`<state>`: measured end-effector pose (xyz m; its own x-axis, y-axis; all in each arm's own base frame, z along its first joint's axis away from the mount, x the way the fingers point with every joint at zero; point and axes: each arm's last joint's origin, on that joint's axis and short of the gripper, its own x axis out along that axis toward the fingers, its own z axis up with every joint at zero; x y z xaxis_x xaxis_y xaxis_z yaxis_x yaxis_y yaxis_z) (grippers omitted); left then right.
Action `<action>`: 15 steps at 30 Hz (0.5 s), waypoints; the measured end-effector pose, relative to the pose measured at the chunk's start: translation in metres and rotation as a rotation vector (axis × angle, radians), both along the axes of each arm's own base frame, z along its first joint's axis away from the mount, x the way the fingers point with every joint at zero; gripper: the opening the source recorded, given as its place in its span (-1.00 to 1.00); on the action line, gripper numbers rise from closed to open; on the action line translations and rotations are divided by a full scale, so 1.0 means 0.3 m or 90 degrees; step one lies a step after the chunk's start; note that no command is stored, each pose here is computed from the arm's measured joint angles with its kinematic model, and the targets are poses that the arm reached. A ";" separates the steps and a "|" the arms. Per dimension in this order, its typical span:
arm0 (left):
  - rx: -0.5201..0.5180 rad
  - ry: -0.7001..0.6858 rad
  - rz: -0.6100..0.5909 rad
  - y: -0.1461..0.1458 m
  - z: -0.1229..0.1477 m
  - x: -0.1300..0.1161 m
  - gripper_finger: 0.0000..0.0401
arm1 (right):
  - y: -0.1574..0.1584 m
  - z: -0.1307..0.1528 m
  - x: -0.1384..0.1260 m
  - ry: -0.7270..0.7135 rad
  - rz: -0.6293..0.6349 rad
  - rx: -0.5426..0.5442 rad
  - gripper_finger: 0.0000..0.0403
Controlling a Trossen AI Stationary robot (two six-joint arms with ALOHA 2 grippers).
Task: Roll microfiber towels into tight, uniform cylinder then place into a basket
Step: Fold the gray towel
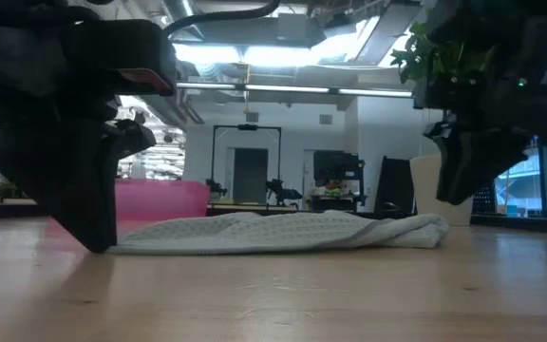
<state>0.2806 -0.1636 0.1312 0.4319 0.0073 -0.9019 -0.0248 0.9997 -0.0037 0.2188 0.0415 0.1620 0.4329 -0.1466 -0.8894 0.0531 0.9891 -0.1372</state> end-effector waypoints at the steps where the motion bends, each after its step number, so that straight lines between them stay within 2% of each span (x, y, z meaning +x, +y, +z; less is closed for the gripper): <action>1: 0.000 -0.001 0.003 -0.003 0.000 -0.002 -1.00 | -0.004 -0.003 0.004 -0.010 0.012 -0.005 -0.37; 5: 0.011 -0.009 0.004 -0.013 0.001 -0.008 -1.00 | -0.036 -0.010 0.020 -0.042 0.024 0.002 -0.37; 9: 0.011 -0.009 0.004 -0.014 0.001 -0.009 -1.00 | -0.080 -0.015 0.024 -0.044 -0.005 0.014 -0.37; 12: 0.011 -0.009 0.003 -0.014 0.001 -0.009 -1.00 | -0.117 -0.024 0.019 -0.042 -0.062 0.026 -0.37; 15: 0.011 -0.010 0.004 -0.014 0.001 -0.008 -1.00 | -0.148 -0.033 0.014 -0.047 -0.137 0.073 -0.37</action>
